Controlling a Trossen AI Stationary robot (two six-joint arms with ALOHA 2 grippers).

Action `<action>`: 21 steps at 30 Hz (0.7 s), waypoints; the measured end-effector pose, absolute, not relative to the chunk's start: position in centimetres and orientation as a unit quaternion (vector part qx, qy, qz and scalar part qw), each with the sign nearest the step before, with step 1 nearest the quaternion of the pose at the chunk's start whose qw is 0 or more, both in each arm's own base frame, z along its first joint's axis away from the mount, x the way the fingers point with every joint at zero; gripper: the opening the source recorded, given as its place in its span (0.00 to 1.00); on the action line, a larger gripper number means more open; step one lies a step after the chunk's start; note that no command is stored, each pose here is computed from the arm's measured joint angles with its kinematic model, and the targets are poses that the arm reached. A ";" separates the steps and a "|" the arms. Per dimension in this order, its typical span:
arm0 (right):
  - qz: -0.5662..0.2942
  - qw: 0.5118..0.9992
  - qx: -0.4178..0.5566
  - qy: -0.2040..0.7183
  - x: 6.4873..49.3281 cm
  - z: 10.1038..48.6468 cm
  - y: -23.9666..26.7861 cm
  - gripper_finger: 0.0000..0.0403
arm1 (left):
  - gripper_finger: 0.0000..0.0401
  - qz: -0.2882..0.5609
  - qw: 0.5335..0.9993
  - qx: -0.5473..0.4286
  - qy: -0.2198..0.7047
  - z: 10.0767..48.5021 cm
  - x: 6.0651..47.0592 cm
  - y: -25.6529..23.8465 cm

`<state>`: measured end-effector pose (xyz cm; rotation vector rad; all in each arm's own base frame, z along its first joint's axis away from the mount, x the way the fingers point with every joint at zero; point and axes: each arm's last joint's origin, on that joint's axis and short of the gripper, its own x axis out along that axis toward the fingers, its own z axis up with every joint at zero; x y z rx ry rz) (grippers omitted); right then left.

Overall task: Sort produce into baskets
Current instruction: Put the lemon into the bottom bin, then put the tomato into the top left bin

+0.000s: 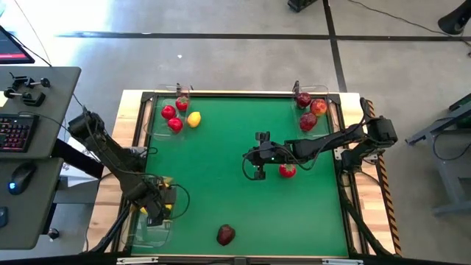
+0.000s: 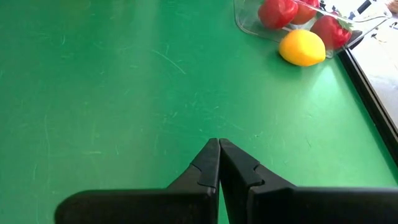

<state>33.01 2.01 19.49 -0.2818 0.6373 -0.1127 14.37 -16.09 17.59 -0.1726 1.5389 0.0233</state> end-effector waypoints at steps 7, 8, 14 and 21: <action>-0.055 0.938 -0.138 0.312 33.0 19.5 2.0 0.00 | 0.67 0.005 0.707 -0.083 0.702 17.6 14.3 -16.1; -0.055 0.938 -0.138 0.312 33.0 19.5 2.0 0.00 | 0.67 0.004 0.706 -0.084 0.704 17.6 14.3 -16.1; -0.055 0.938 -0.138 0.312 33.0 19.5 2.0 0.00 | 0.69 0.012 0.701 -0.092 0.707 17.6 14.3 -16.0; -0.055 0.938 -0.138 0.312 33.0 19.5 2.0 0.00 | 0.69 0.010 0.700 -0.094 0.707 17.6 14.7 -15.7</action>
